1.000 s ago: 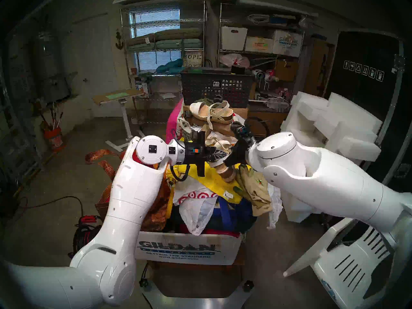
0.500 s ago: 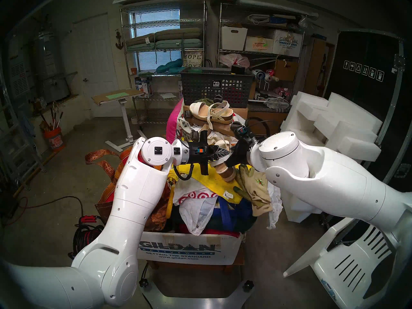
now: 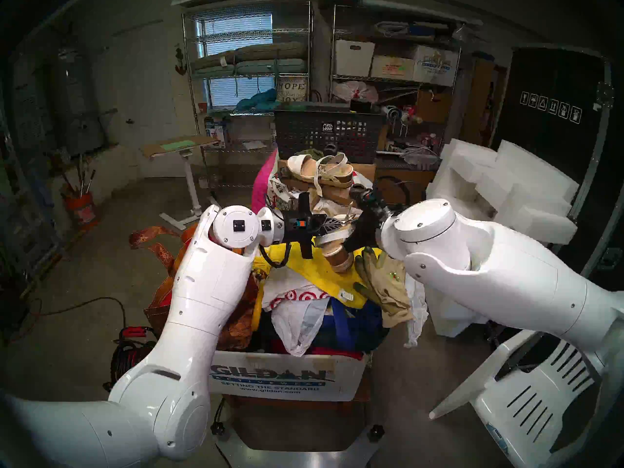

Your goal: Unbuckle a shoe

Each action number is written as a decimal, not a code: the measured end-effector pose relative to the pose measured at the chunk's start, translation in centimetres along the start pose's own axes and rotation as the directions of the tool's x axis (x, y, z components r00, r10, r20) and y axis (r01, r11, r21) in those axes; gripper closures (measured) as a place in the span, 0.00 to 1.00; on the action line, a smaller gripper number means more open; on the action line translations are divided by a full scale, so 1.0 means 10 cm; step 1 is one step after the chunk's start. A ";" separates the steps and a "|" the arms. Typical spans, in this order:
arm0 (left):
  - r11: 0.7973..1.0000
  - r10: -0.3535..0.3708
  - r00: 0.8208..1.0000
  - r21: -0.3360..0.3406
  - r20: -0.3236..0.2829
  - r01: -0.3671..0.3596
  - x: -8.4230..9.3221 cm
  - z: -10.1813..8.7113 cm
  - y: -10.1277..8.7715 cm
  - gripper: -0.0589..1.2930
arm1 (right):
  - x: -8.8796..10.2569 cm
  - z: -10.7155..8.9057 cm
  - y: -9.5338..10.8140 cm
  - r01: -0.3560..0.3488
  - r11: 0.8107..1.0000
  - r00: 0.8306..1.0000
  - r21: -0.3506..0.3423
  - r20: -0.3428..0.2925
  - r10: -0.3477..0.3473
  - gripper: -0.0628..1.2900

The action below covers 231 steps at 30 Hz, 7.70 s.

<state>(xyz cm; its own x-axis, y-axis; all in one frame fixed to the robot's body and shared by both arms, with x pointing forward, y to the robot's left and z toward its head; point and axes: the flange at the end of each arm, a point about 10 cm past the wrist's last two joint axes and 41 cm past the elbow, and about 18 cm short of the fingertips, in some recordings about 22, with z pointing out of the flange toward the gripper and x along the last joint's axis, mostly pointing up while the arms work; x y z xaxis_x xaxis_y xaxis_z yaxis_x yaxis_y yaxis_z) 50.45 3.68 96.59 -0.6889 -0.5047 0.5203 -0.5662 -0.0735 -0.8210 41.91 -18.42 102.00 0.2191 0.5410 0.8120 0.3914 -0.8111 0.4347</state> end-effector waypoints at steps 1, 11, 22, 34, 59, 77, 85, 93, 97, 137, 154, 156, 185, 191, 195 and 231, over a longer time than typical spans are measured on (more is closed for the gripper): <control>1.000 0.001 1.000 0.001 -0.001 -0.001 0.00 0.00 0.00 0.97 | 0.00 0.00 0.00 -0.001 1.000 1.000 -0.004 -0.001 0.001 0.97; 1.000 0.016 1.000 -0.009 -0.010 -0.016 0.00 -0.04 -0.01 0.97 | 0.00 -0.03 0.03 -0.029 0.999 1.000 -0.034 -0.005 0.028 0.97; 1.000 0.031 0.999 -0.004 -0.012 -0.031 -0.04 -0.08 0.01 0.97 | -0.06 -0.09 -0.02 -0.068 0.997 0.997 0.036 0.031 0.067 0.97; 0.998 0.059 0.998 0.020 -0.030 -0.059 -0.07 0.02 0.03 0.97 | -0.13 -0.16 -0.01 -0.104 0.987 0.993 0.122 0.077 0.095 0.97; 0.998 0.062 0.997 0.022 -0.034 -0.061 -0.19 -0.10 0.01 0.97 | -0.14 -0.02 0.09 -0.157 0.983 0.985 0.093 0.080 0.150 0.68; 0.998 0.056 0.997 0.004 -0.045 -0.056 -0.15 -0.14 0.07 0.97 | 0.00 0.02 -0.03 -0.137 0.980 0.990 0.143 0.049 0.132 0.67; 0.998 0.055 0.997 0.012 -0.046 -0.055 -0.14 -0.12 0.05 0.97 | 0.01 -0.09 -0.05 -0.109 0.985 0.993 0.134 0.056 0.102 0.67; 0.998 0.055 0.997 0.013 -0.048 -0.054 -0.13 -0.09 0.04 0.97 | 0.02 -0.18 -0.08 -0.107 0.985 0.993 0.134 0.074 0.098 0.67; 0.999 0.051 0.998 0.011 -0.048 -0.051 -0.13 -0.08 0.03 0.97 | 0.00 -0.15 -0.05 -0.114 0.985 0.991 0.126 0.081 0.104 0.67; 0.999 0.041 0.997 -0.026 -0.062 -0.043 -0.01 -0.18 0.06 0.97 | -0.02 0.13 -0.09 -0.077 0.993 0.991 0.085 0.114 0.067 0.70; 0.999 0.030 0.998 -0.034 -0.059 -0.032 -0.03 -0.22 0.12 0.97 | -0.03 0.15 -0.07 -0.116 0.993 0.987 0.023 0.110 0.113 0.97; 0.999 0.031 0.998 -0.037 -0.058 -0.033 -0.04 -0.22 0.12 0.97 | -0.04 0.16 -0.05 -0.126 0.992 0.986 0.016 0.111 0.123 0.97; 0.994 -0.063 0.998 0.092 -0.014 0.064 -0.36 -0.29 0.00 0.97 | -0.13 0.18 0.16 -0.177 0.984 0.979 -0.030 0.103 0.179 0.97; 0.989 -0.066 0.997 0.133 -0.040 0.070 -0.25 -0.25 -0.14 0.97 | -0.10 0.18 0.08 -0.178 0.984 0.980 0.019 0.095 0.175 0.97; 0.987 -0.064 0.997 0.145 -0.050 0.071 -0.19 -0.25 -0.19 0.97 | -0.09 0.17 0.05 -0.177 0.983 0.980 0.047 0.096 0.172 0.97; 0.891 -0.246 0.961 0.361 -0.126 0.275 0.04 -0.68 -0.73 0.02 | 0.29 -0.27 0.22 -0.121 0.993 0.989 0.017 -0.089 0.122 0.06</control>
<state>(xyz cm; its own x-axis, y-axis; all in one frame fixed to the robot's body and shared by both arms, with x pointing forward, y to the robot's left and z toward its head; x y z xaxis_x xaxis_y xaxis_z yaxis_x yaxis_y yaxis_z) 51.21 9.91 104.38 -0.5800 -0.3590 0.7313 -0.5306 -0.5146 -0.6735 41.00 -19.27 106.35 0.1851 0.4161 0.8903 0.3771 -0.8667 0.3267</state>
